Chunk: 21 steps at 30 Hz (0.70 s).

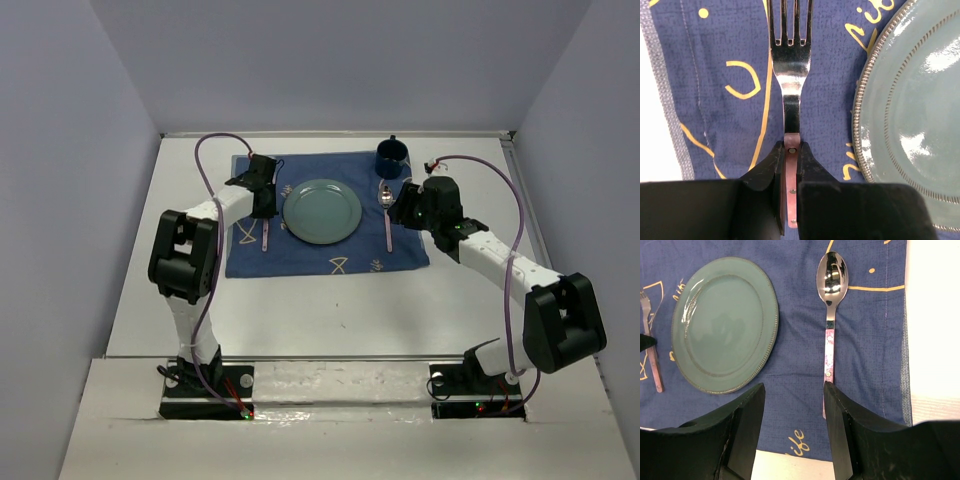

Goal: Set the dinner table for one person

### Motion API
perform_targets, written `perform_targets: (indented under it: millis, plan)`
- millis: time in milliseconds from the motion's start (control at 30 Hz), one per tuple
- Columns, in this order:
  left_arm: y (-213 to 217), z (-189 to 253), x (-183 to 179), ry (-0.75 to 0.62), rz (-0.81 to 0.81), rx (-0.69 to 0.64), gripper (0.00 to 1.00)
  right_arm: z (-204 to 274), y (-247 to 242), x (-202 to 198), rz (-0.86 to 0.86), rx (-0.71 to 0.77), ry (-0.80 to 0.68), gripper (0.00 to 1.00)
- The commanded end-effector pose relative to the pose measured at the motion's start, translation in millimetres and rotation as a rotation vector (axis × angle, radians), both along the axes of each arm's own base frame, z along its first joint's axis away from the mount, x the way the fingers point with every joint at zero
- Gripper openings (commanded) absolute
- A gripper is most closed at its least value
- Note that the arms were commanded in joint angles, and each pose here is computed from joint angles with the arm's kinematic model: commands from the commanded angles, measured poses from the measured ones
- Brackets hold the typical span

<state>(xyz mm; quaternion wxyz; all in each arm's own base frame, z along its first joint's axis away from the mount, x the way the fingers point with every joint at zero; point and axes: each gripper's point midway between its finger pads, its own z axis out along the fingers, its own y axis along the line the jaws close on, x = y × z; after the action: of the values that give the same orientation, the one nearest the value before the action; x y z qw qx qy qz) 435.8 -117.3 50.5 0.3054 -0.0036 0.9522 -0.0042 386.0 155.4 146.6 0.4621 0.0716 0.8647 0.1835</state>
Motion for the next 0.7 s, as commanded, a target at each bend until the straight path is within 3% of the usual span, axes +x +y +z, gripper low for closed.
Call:
perform_targets:
  millis: [0,367,467,567,667]
  plan:
    - [-0.8,0.4,11.4,-0.016,-0.017,0.0,0.0,14.7,1.7,10.0,-0.003,0.02,-0.061,0.57]
    - [6.0,2.1,5.7,-0.011,0.017,0.017,0.27,25.5,-2.1,7.0,-0.011,0.018,-0.091,0.6]
    - [6.6,15.7,5.5,-0.037,0.026,0.008,0.44,30.1,-2.7,6.7,-0.01,0.017,-0.104,0.61]
    - [4.8,55.1,8.2,-0.131,0.038,-0.033,0.78,44.8,-0.4,1.6,0.012,0.035,-0.135,0.7]
    - [1.2,130.8,9.8,-0.309,0.041,-0.114,0.83,63.3,4.2,-4.2,0.047,0.062,-0.169,0.86]
